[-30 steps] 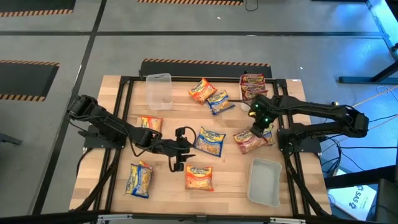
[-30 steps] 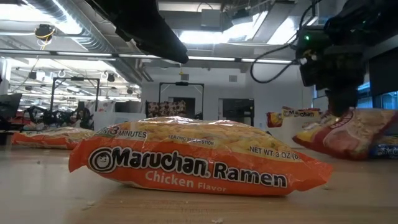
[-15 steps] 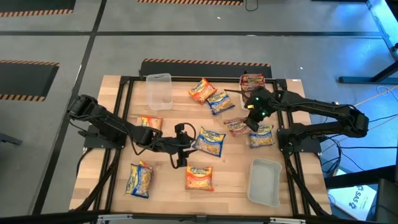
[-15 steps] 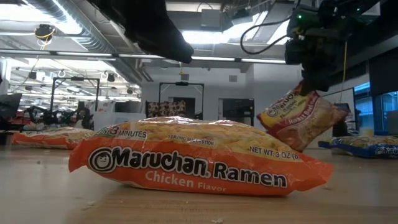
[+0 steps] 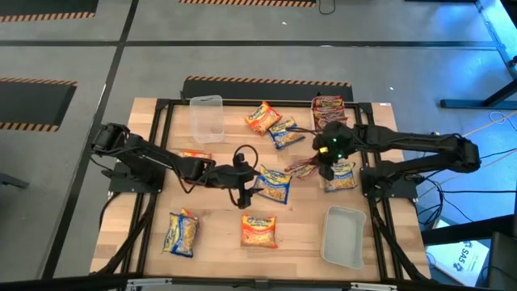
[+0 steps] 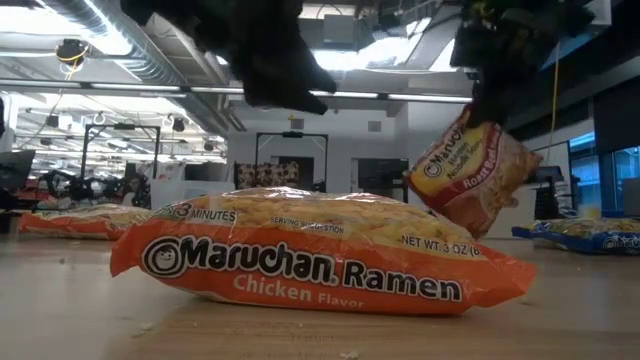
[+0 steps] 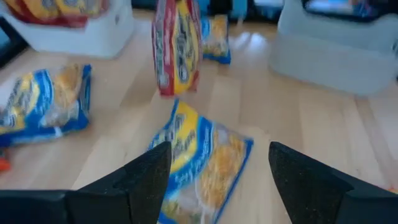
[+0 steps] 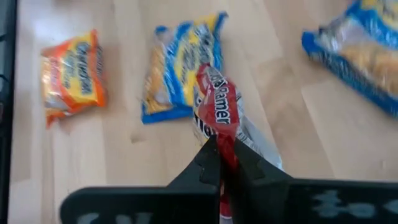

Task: Sort Maruchan noodles
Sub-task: Put the red noodle pack into the white bin

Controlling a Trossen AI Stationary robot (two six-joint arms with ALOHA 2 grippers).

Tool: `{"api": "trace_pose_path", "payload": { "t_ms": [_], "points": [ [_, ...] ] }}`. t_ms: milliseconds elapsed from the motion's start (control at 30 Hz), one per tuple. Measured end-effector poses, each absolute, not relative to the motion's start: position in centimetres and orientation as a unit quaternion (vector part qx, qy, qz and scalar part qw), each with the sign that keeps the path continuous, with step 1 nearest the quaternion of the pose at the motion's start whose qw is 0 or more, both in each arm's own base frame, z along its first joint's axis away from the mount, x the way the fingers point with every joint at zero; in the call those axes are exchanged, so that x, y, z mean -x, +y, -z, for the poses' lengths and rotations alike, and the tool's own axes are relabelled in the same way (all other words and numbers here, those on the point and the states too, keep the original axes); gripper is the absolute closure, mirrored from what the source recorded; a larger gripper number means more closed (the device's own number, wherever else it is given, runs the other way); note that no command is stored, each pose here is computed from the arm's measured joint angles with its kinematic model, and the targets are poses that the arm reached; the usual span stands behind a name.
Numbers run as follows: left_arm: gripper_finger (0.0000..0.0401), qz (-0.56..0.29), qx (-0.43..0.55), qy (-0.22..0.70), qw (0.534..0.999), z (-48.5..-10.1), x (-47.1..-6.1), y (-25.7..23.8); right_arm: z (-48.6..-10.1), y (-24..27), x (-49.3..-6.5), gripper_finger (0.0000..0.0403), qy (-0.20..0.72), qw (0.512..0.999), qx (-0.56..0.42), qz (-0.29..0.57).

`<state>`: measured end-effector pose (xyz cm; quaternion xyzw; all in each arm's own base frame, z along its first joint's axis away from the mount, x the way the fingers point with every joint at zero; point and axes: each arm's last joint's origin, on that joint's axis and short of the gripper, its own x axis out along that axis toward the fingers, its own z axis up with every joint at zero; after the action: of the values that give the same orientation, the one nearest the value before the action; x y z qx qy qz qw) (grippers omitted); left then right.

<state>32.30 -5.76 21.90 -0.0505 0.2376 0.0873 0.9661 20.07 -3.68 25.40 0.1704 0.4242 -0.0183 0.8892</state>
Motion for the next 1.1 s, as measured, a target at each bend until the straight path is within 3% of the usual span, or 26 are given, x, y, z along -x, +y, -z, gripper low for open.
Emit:
{"api": "trace_pose_path", "payload": {
  "t_ms": [300, 667, 1100],
  "points": [
    [0.0140, -0.088, 0.044, 0.226, 0.969, -19.8, -34.0, -5.7, -29.3, -1.8, -21.1, 0.0403, 0.369, 0.921, -0.126, -0.017],
    [0.0140, -0.118, 0.049, 0.175, 0.976, -17.0, -36.2, -5.1, -30.5, -0.8, -22.2, 0.0403, 0.297, 0.947, -0.110, -0.046],
    [0.0140, -0.088, 0.076, 0.050, 0.992, -17.7, -37.8, -3.2, -30.4, -0.8, -23.1, 0.0403, 0.281, 0.952, -0.111, -0.059]
  ]
}}
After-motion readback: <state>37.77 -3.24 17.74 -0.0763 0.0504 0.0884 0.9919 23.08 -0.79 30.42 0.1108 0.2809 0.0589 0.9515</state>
